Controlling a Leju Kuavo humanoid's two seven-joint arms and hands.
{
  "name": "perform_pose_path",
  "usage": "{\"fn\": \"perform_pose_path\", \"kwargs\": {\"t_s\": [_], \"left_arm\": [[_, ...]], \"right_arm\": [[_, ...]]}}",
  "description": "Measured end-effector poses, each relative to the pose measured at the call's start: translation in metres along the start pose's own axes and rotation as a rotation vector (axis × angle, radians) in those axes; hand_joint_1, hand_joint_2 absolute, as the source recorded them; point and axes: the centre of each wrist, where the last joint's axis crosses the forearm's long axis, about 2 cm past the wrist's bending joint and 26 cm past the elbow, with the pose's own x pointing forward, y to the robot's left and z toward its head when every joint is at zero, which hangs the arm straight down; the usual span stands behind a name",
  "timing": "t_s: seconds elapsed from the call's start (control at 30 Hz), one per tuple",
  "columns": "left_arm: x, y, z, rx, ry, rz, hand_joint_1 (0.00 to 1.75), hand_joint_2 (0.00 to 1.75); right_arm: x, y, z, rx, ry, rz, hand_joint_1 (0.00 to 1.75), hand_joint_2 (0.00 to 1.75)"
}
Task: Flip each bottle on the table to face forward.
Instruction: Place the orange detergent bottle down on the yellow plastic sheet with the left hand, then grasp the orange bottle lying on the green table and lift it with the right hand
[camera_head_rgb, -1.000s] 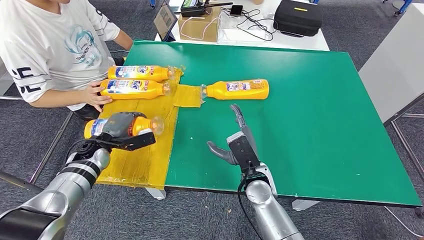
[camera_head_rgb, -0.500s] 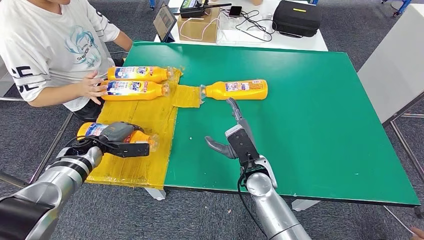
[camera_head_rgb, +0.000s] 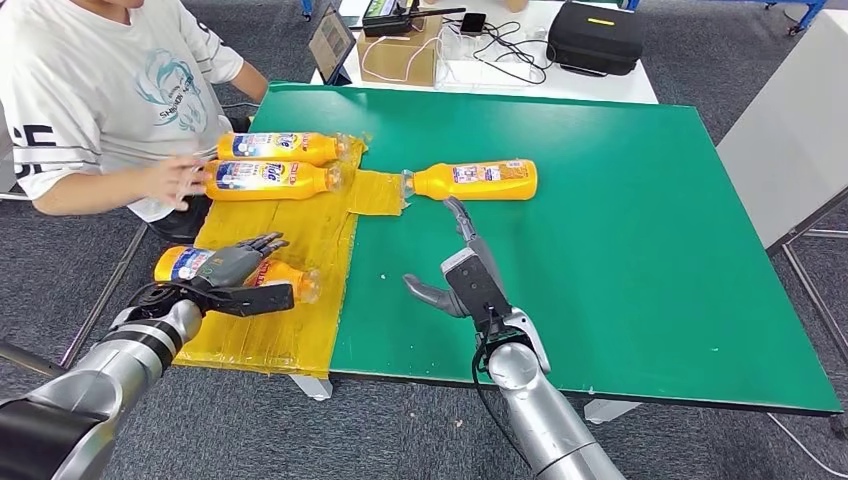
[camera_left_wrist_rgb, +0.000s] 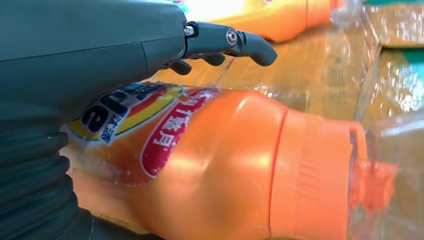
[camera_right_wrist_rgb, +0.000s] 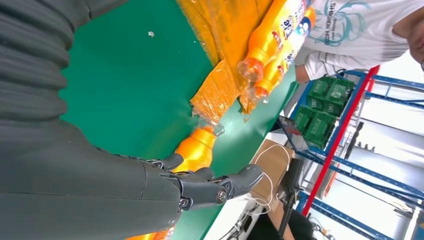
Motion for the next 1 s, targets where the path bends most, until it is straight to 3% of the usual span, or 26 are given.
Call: {"fn": "perform_pose_path", "kwargs": {"t_s": [0.07,0.33,0.5,0.87,1.0], "left_arm": [[-0.001,-0.003,0.002,0.017,-0.005,0.016,0.0,0.0],[-0.002,-0.023,0.012,0.194,-0.102,0.189,0.0,0.0],[0.012,-0.038,0.015,0.372,-0.129,0.374,0.0,0.0],[0.037,-0.037,0.016,0.625,-0.182,0.614,0.0,0.0],[0.046,-0.037,0.014,0.655,-0.215,0.729,0.0,1.75]], "right_arm": [[-0.001,0.0,0.0,0.003,0.004,0.002,0.0,1.75],[-0.005,0.0,0.002,0.008,0.017,0.009,0.0,1.75],[-0.008,0.0,0.007,0.007,0.028,0.017,0.0,1.75],[-0.016,-0.003,0.022,-0.014,0.06,0.055,0.0,1.75],[-0.017,-0.005,0.026,-0.025,0.07,0.072,0.0,1.75]]}}
